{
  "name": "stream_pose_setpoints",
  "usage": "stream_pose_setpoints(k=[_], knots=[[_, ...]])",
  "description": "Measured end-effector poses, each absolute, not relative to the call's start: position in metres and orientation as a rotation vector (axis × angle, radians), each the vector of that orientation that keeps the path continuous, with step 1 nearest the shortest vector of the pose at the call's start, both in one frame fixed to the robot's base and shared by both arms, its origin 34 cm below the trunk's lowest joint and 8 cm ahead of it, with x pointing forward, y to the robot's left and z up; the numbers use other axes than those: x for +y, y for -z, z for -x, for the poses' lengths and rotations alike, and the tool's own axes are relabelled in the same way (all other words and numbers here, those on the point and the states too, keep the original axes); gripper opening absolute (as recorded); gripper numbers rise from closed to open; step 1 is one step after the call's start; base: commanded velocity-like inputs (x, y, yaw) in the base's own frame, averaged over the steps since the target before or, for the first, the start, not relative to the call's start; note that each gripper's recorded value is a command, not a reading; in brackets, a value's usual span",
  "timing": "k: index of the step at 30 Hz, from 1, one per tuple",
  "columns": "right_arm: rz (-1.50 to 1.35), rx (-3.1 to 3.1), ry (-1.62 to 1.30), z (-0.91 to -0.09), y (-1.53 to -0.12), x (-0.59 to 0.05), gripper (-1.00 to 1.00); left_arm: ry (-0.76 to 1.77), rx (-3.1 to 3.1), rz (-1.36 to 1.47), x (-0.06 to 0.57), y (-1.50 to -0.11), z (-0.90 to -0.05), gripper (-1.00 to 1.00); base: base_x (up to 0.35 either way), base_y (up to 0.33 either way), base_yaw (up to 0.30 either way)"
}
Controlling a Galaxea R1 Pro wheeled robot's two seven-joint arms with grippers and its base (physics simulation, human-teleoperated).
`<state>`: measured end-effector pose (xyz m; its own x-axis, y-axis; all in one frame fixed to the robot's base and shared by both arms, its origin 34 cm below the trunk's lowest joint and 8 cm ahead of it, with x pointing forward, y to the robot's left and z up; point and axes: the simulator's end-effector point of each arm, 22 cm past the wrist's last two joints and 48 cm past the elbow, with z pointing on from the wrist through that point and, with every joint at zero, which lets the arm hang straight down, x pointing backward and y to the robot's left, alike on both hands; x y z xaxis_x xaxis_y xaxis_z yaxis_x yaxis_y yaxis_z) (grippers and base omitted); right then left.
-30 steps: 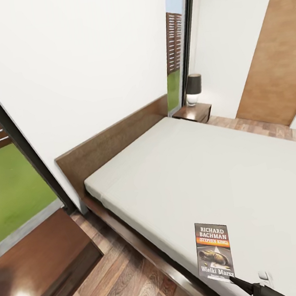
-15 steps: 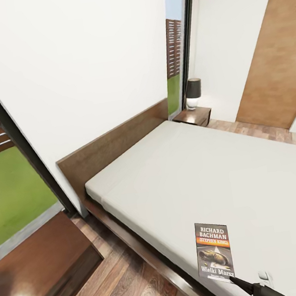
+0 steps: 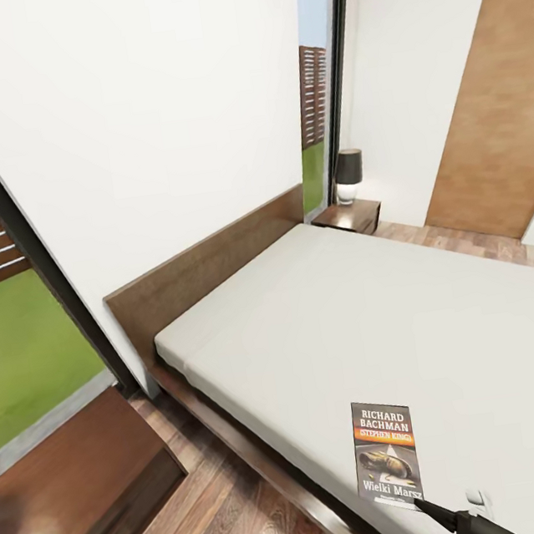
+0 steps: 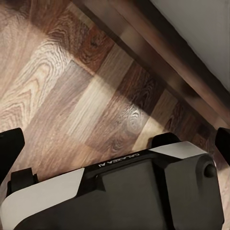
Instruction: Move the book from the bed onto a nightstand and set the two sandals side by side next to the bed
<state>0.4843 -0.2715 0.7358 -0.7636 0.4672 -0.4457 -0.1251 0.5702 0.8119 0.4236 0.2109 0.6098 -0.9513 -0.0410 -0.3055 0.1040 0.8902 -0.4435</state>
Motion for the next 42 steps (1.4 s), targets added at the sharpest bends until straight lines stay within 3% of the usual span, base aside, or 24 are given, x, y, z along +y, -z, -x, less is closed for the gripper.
stream_pose_setpoints(k=[42], knots=[[-0.227, 2.095, -1.174, -0.499, -0.76, -0.27, -1.0, 0.659, 2.684, -0.072, 0.209, -0.631, -0.446, 1.0, 0.0, 0.0, 0.0]])
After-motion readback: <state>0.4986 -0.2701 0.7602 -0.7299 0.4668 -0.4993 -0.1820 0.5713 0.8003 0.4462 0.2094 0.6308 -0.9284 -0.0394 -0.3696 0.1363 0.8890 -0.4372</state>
